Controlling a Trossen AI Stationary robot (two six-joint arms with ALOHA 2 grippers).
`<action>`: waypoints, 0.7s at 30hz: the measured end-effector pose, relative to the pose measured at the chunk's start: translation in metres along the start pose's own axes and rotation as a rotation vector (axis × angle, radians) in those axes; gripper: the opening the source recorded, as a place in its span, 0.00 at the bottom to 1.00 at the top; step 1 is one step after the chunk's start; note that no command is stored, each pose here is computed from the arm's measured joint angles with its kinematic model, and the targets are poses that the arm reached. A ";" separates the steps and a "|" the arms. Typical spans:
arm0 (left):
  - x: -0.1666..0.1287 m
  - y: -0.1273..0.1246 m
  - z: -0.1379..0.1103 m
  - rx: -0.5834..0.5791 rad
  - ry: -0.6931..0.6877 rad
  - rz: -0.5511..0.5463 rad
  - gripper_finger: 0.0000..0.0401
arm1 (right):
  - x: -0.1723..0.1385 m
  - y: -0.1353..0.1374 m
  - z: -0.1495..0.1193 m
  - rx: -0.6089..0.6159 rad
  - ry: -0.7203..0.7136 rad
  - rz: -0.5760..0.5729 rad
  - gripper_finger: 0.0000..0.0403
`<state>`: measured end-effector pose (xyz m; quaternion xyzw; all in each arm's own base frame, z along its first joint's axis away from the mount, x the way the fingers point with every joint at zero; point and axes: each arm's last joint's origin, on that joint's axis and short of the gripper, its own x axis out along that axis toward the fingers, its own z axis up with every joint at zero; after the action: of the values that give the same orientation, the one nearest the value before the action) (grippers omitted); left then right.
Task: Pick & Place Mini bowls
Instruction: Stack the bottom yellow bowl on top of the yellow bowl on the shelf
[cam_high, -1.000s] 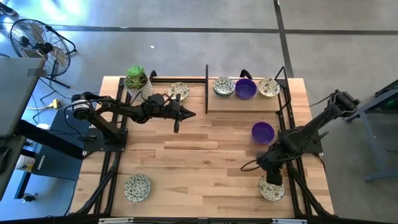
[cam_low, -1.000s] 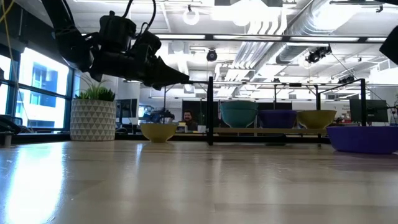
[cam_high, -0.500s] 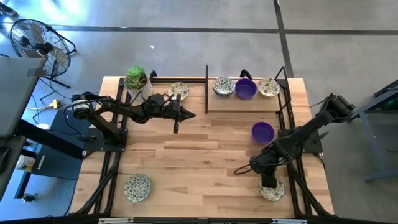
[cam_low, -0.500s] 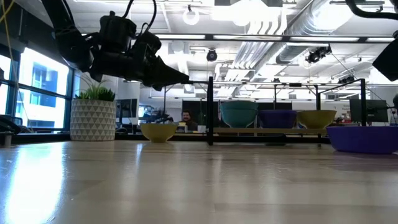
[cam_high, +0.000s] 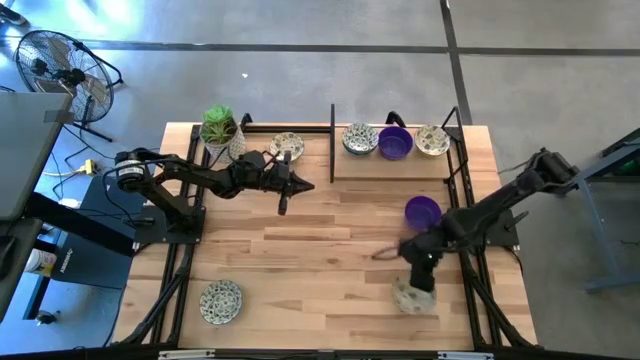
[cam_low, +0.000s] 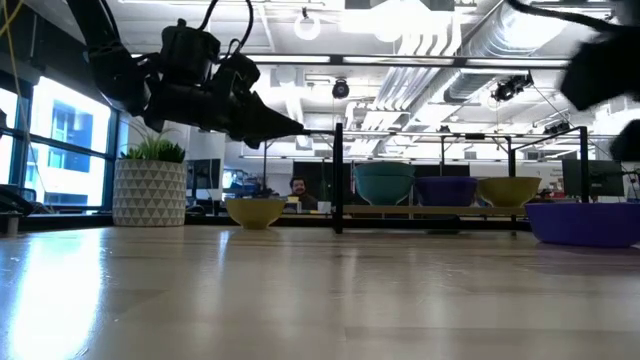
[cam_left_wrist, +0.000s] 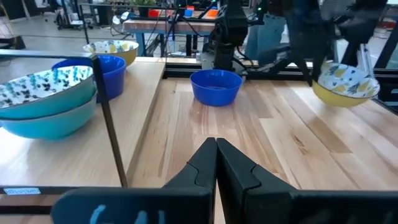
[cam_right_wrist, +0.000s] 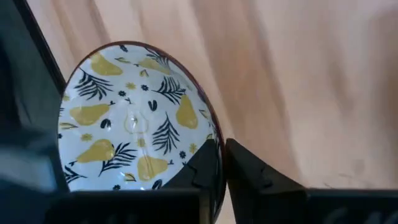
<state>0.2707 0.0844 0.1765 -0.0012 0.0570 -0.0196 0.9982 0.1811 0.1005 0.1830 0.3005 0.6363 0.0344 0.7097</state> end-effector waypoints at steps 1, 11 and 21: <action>0.000 0.000 0.000 0.000 -0.001 -0.002 0.00 | -0.006 -0.001 0.005 0.012 -0.049 0.001 0.04; 0.000 0.000 0.000 -0.002 -0.001 -0.015 0.00 | -0.045 -0.054 0.071 0.202 -0.418 -0.107 0.05; 0.000 -0.001 0.000 -0.006 -0.001 -0.018 0.00 | -0.054 -0.127 0.112 0.271 -0.476 -0.180 0.03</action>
<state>0.2707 0.0839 0.1765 -0.0044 0.0564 -0.0283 0.9980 0.2318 -0.0692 0.1723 0.3344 0.4747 -0.1856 0.7927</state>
